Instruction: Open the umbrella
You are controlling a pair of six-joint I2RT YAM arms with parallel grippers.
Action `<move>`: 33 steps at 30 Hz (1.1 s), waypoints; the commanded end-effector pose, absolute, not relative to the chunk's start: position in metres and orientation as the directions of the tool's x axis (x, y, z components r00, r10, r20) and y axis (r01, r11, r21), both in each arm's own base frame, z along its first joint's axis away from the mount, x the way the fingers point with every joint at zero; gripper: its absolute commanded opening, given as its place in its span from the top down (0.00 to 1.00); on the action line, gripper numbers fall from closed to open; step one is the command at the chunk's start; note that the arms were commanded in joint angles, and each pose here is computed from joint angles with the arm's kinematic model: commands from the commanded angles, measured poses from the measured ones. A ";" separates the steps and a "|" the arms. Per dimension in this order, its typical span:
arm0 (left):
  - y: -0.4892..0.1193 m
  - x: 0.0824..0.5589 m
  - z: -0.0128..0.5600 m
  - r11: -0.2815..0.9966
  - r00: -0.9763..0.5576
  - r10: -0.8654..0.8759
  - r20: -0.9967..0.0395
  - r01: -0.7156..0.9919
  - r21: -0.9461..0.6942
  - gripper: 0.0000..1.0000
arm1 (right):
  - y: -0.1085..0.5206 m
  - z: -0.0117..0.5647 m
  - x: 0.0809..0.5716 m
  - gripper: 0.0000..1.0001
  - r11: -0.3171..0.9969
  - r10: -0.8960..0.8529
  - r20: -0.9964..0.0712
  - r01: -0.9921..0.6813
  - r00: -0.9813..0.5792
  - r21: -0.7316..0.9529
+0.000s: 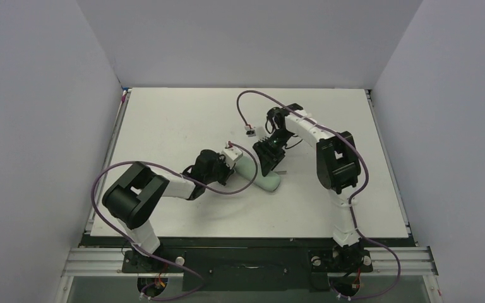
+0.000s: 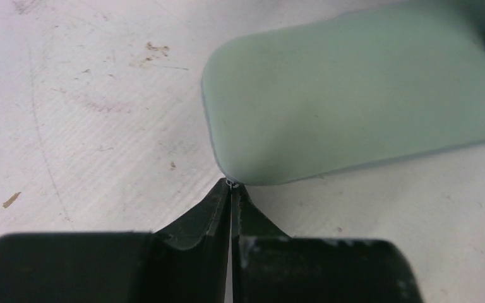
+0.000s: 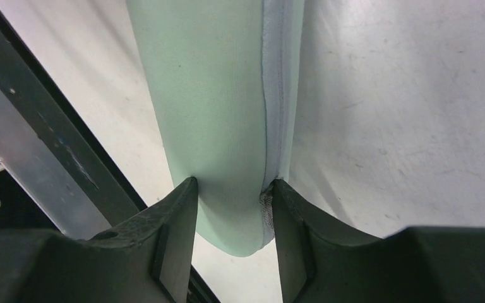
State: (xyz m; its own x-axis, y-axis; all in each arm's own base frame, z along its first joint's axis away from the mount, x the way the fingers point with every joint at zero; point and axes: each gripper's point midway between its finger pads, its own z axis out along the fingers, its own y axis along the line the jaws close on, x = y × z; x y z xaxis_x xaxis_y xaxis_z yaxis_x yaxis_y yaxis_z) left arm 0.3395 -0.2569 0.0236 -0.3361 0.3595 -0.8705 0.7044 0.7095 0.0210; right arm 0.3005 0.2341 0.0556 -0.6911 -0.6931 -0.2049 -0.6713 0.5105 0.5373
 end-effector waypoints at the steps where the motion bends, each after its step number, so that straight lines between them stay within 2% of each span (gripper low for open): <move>1: -0.278 0.316 0.047 0.596 -0.187 0.393 -0.900 0.797 0.095 1.00 | 0.200 0.040 0.341 0.69 0.546 -0.769 -0.167 -0.770 -0.617 0.330; 2: -0.285 0.304 0.046 0.567 -0.175 0.401 -0.899 0.819 0.094 1.00 | 0.202 0.049 0.358 0.56 0.569 -0.742 -0.211 -0.764 -0.637 0.305; 3: -0.292 0.295 0.047 0.543 -0.161 0.405 -0.900 0.834 0.095 1.00 | 0.206 0.054 0.365 0.51 0.619 -0.688 -0.223 -0.719 -0.690 0.316; 4: -0.293 0.290 0.045 0.535 -0.162 0.410 -0.898 0.840 0.092 1.00 | 0.206 0.064 0.384 0.40 0.648 -0.640 -0.278 -0.697 -0.717 0.306; 5: -0.299 0.282 0.044 0.517 -0.159 0.413 -0.897 0.851 0.087 1.00 | 0.214 0.073 0.395 0.34 0.683 -0.561 -0.321 -0.645 -0.763 0.342; 6: -0.300 0.279 0.042 0.514 -0.160 0.418 -0.894 0.853 0.087 1.00 | 0.207 0.082 0.407 0.21 0.716 -0.493 -0.347 -0.599 -0.798 0.359; 8: -0.305 0.273 0.039 0.513 -0.165 0.427 -0.889 0.854 0.087 1.00 | 0.200 0.096 0.423 0.17 0.783 -0.315 -0.359 -0.455 -0.878 0.424; 12: -0.311 0.272 0.035 0.539 -0.193 0.421 -0.886 0.839 0.073 1.00 | 0.152 0.105 0.425 0.16 0.838 -0.117 -0.319 -0.265 -0.941 0.477; 15: -0.320 0.269 0.032 0.536 -0.199 0.413 -0.889 0.842 0.061 1.00 | 0.116 0.097 0.391 0.15 0.845 -0.025 -0.239 -0.149 -0.971 0.514; 21: -0.344 0.269 0.037 0.536 -0.206 0.382 -0.901 0.844 0.034 1.00 | 0.111 0.090 0.320 0.15 0.800 0.014 -0.121 -0.062 -0.993 0.596; 25: -0.347 0.270 0.034 0.545 -0.222 0.374 -0.901 0.839 0.020 1.00 | 0.124 0.095 0.305 0.15 0.767 0.079 -0.125 -0.019 -0.989 0.641; 28: -0.350 0.269 0.034 0.540 -0.221 0.371 -0.902 0.842 0.016 1.00 | 0.142 0.091 0.314 0.15 0.760 0.112 -0.178 -0.032 -0.978 0.649; 33: -0.355 0.265 0.034 0.531 -0.216 0.373 -0.902 0.848 0.016 1.00 | 0.164 0.073 0.331 0.15 0.778 0.193 -0.182 0.037 -0.964 0.627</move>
